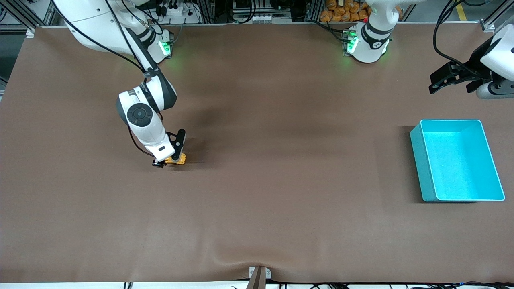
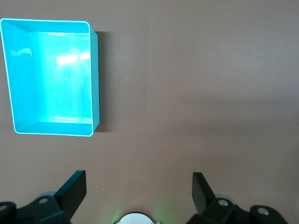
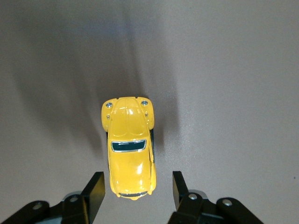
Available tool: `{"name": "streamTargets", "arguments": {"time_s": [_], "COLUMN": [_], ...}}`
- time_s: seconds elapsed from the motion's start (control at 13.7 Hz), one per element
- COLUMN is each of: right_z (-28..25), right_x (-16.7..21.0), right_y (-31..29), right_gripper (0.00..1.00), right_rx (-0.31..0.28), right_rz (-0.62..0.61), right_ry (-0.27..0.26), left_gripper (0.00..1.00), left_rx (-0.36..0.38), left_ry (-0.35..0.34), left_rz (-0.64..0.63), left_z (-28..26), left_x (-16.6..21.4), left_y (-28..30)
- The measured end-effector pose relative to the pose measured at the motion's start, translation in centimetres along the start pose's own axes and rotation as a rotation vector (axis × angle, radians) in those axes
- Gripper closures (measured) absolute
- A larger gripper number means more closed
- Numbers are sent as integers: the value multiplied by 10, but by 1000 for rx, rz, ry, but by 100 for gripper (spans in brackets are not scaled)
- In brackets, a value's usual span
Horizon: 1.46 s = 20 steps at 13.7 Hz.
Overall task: Wind and store yellow beetle car
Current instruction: 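Close the right gripper on the yellow car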
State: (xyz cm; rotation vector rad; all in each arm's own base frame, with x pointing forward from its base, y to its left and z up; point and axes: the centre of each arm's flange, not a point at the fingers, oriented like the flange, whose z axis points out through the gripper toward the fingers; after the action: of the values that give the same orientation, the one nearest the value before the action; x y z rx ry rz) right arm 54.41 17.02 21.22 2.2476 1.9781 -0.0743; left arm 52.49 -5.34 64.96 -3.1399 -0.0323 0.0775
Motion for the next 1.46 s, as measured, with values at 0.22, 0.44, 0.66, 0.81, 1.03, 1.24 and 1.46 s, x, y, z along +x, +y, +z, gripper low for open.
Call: {"name": "streamTargets", "arguments": {"time_s": [0.22,0.44,0.66,0.81,1.03,1.24,1.46], "right_z": [0,-2,2,5,6,6,6], "right_x": [6,15,16,16,16,16,16], "right_y": [-2,-4,-4,-4,-4,-5,-4], "right_gripper": [33,34,37,38,41,55,62], "right_rx": [4,6,11,15,18,19,18], "right_rz": [0,-3,-2,-1,2,2,2], "right_ry": [9,20,18,17,16,15,16], "left_gripper": [0,0,0,0,0,0,0], "left_rx": [0,0,0,0,0,0,0], "left_ry": [0,0,0,0,0,0,0], "left_rz": [0,0,0,-1,-1,-1,-1], "left_z": [0,0,0,0,0,0,0], "left_x": [0,0,0,0,0,0,0], "left_y": [0,0,0,0,0,0,-1]}}
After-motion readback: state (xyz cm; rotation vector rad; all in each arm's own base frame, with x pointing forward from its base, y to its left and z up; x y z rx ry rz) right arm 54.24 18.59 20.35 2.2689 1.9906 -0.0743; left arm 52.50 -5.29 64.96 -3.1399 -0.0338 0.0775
